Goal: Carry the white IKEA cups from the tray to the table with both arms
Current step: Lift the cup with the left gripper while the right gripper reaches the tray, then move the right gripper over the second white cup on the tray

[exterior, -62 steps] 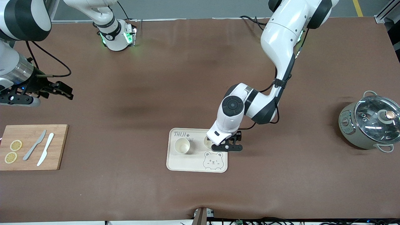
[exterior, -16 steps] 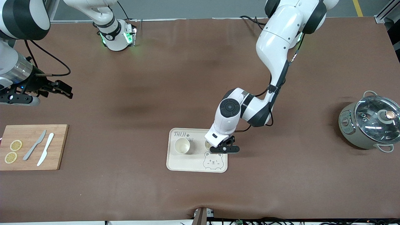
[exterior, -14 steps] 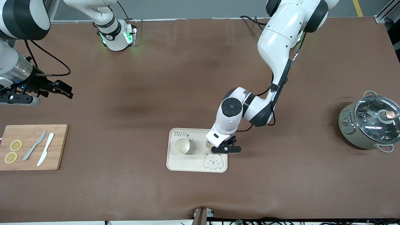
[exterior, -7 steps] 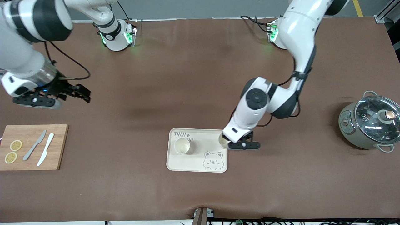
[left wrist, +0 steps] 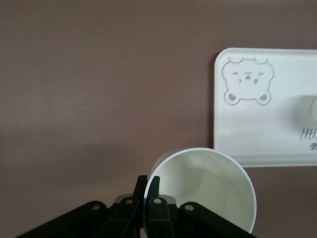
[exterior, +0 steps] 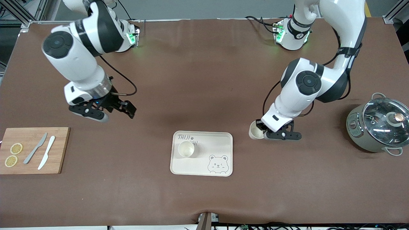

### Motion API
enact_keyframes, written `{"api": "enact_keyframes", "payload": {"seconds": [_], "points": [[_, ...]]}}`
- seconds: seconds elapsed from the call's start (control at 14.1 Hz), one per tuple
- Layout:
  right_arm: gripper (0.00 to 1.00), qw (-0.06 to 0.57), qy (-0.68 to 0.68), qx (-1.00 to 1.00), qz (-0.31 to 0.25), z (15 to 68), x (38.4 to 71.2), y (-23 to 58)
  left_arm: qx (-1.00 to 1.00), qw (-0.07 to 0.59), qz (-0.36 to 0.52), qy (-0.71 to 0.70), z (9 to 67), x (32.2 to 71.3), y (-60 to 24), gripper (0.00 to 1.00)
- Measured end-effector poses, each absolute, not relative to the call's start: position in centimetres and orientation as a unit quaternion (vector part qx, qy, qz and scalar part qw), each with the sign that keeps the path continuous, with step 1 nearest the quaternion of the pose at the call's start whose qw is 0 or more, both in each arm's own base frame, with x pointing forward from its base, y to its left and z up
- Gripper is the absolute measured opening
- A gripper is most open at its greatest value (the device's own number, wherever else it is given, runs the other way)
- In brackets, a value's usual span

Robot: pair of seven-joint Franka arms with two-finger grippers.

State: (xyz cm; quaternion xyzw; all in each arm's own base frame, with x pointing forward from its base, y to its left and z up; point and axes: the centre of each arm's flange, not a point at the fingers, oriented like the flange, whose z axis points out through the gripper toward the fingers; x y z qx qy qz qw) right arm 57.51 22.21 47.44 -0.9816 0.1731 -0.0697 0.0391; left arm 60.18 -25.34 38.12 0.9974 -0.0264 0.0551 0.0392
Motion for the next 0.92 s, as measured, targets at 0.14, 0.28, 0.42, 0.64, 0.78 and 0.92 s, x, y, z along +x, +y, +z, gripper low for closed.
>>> {"api": "enact_keyframes", "payload": {"seconds": [0.14,0.28,0.42,0.64,0.78,0.92], "points": [[1.00,0.049,0.196,-0.976,-0.077,44.7,58.1,24.9,0.998,0.031,0.049,-0.031,38.3,59.4,-24.1,0.04],[1.00,0.052,0.219,-0.972,-0.073,41.3,58.5,27.9,0.998,0.025,0.043,-0.033,37.8,58.8,-22.9,0.04],[1.00,0.047,0.239,-0.967,-0.074,39.0,58.9,31.1,0.998,0.021,0.041,-0.042,37.2,58.5,-20.7,0.04],[1.00,0.042,0.258,-0.962,-0.082,37.5,59.7,34.1,0.997,0.017,0.054,-0.051,36.1,57.9,-16.9,0.04],[1.00,0.043,0.261,-0.961,-0.082,37.0,60.0,34.9,0.996,0.016,0.066,-0.058,34.8,57.0,-14.9,0.04],[1.00,0.046,0.273,-0.957,-0.083,36.2,60.7,36.1,0.995,0.015,0.073,-0.065,33.7,56.2,-13.4,0.04]]}}
